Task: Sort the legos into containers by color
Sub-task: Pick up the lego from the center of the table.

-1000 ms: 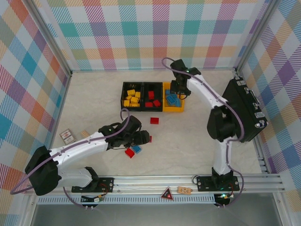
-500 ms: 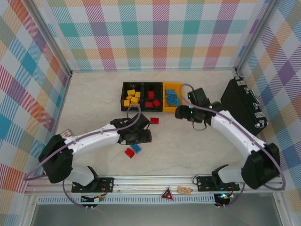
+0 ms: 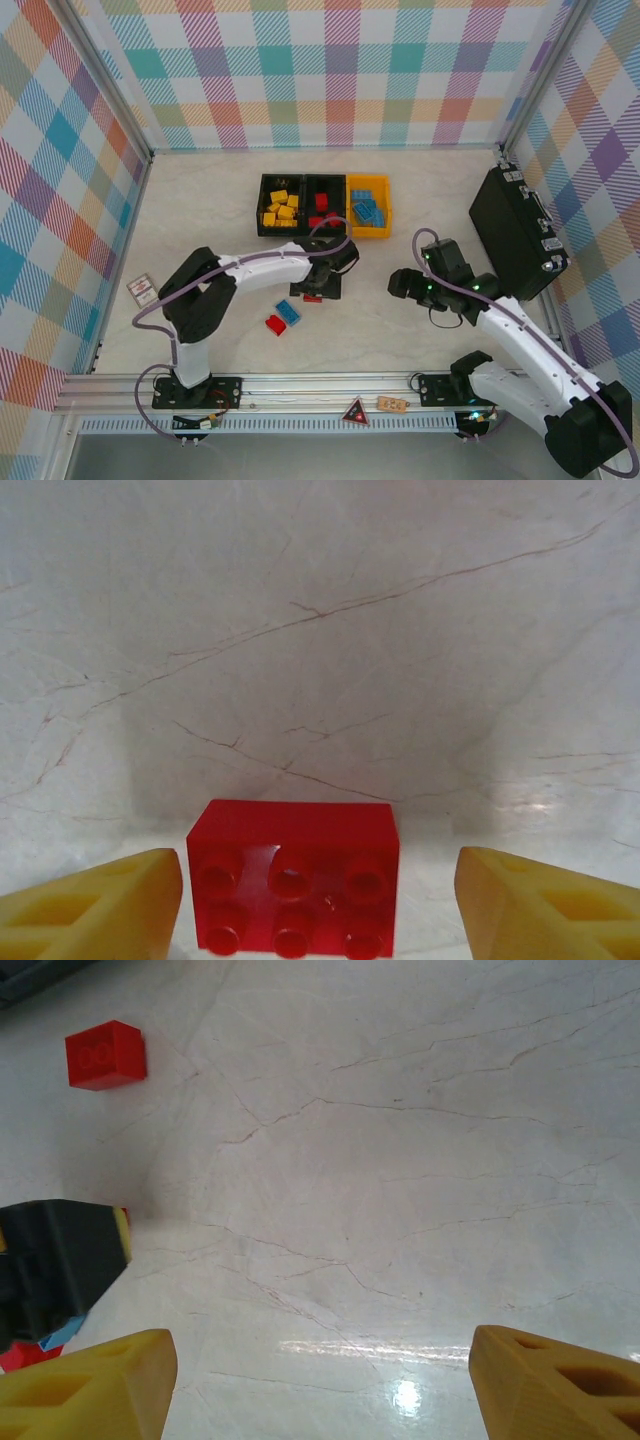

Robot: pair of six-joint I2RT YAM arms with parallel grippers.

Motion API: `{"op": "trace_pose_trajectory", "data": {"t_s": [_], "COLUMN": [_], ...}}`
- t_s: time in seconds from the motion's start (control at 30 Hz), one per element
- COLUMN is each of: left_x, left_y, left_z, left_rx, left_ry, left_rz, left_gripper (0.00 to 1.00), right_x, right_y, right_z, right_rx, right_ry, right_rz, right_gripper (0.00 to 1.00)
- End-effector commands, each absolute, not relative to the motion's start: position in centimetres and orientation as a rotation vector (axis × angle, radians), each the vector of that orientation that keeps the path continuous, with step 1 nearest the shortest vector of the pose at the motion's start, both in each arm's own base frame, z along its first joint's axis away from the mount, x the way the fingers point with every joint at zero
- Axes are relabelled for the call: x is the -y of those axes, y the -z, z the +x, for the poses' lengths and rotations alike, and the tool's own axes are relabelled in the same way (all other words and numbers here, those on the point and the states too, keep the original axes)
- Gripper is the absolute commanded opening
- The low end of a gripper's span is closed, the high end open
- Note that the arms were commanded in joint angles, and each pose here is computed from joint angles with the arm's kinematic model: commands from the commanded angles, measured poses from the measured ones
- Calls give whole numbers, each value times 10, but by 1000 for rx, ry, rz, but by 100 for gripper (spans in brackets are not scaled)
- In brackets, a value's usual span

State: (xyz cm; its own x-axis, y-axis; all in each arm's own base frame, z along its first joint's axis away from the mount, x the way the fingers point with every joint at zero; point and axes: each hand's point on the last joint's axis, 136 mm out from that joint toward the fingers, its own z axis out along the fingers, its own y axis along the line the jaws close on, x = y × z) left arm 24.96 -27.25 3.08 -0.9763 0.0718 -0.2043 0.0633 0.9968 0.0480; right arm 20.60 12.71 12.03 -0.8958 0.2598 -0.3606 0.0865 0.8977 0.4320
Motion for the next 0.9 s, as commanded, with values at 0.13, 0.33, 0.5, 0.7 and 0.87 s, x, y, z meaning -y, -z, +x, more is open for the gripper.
{"op": "trace_pose_trajectory", "data": {"t_s": [0.13,0.33,0.5,0.7,0.87], "left_x": [277,278,281,284,286], "left_y": [-19,-34,-60,-97,-122], "left_z": [246,249,259,295,330], "left_rx": [-2958,-2927,-2896,-2835,-2787], "left_ry": [-89,-54,34,108,137], "left_rz": [136,142,145,130,108], "left_gripper": [49,28,25,25,25], "right_x": [-134,-138,-145,-165,-185], "right_y": [-126,-126,-123,-130,-143], "right_z": [208,208,206,205,203], "right_rx": [-2645,-2651,-2657,-2615,-2558], "right_ry": [-623,-654,-718,-874,-992], "right_rz": [262,270,269,216,136], "right_gripper": [77,77,76,76,76]}}
